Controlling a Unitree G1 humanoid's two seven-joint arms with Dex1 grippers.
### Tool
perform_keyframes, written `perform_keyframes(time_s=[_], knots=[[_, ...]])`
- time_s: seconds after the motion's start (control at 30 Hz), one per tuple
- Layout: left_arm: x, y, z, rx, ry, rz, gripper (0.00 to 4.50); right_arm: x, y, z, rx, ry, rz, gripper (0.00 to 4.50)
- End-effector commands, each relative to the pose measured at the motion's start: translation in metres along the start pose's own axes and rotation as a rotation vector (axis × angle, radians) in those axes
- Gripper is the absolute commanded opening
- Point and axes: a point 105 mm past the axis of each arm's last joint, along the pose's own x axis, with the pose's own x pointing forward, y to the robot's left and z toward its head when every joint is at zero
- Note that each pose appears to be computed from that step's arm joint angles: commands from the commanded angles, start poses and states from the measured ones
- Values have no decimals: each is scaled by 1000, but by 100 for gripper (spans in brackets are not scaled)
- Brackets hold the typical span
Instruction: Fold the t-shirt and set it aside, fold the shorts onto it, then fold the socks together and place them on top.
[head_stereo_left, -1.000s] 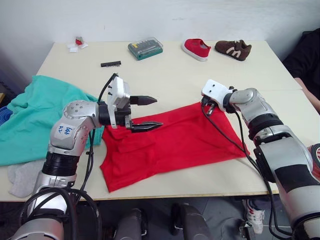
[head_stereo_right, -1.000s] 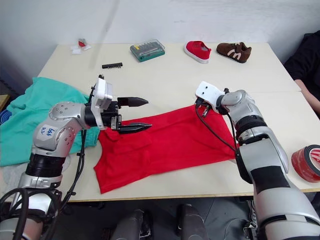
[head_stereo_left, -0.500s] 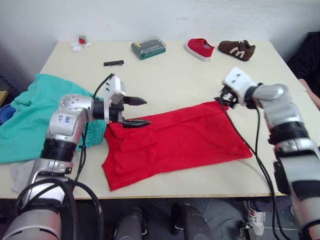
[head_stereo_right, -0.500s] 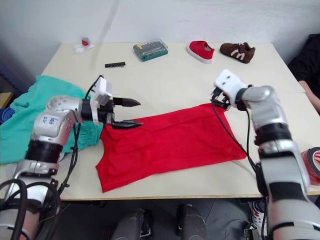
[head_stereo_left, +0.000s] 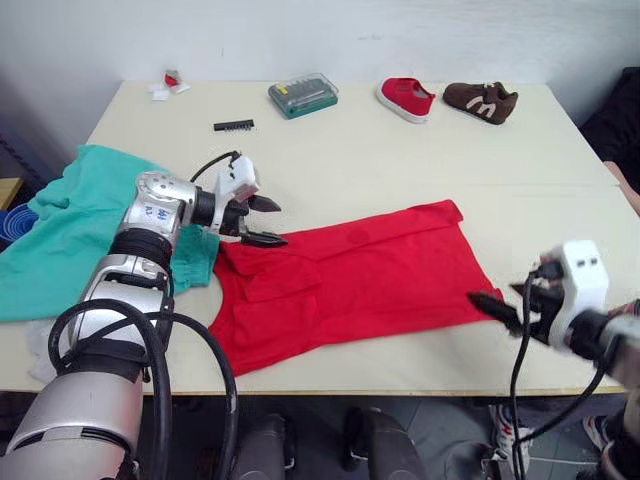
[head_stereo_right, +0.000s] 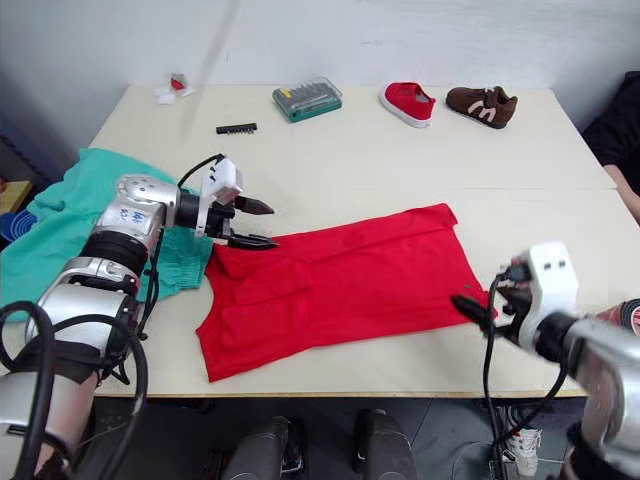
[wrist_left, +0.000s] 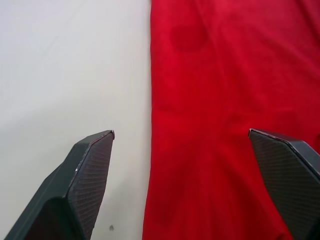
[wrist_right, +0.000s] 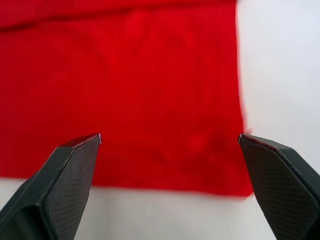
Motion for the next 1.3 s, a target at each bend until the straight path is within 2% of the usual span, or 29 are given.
perform_keyframes(time_s=[0.03, 0.17, 0.27, 0.3, 0.37, 0.5, 0.63, 0.73, 0.9, 1.0, 1.13, 1.3], knots=[[3, 7, 7, 37, 19, 51, 450, -6, 16, -14, 46, -31, 4, 446], [9, 9, 2, 26, 45, 85, 450, 3, 26, -29, 167, -36, 15, 446], [11, 12, 0, 13, 55, 112, 450, 11, 21, -37, 262, -26, -17, 446], [11, 13, -1, 6, 56, 120, 406, 16, 19, -39, 302, -22, -28, 450], [11, 13, -2, 1, 60, 124, 359, 22, 15, -41, 348, -15, -41, 450], [14, 10, -10, 4, 101, 114, 229, 32, 13, -40, 396, -7, -47, 450], [16, 11, -15, -4, 128, 126, 105, 38, 15, -41, 408, 12, -43, 362], [16, 9, -19, -9, 140, 116, 6, 40, 14, -41, 413, 19, -44, 246], [15, 8, -23, -25, 145, 109, 0, 41, 14, -39, 411, 21, -39, 79], [14, 1, -29, -57, 155, 57, 0, 43, 11, -35, 399, 24, -34, 3], [13, -9, -32, -82, 156, -27, 0, 50, 9, -23, 347, 36, -18, 3], [11, -17, -30, -135, 100, -85, 0, 70, 3, 9, 296, 16, -1, 3]])
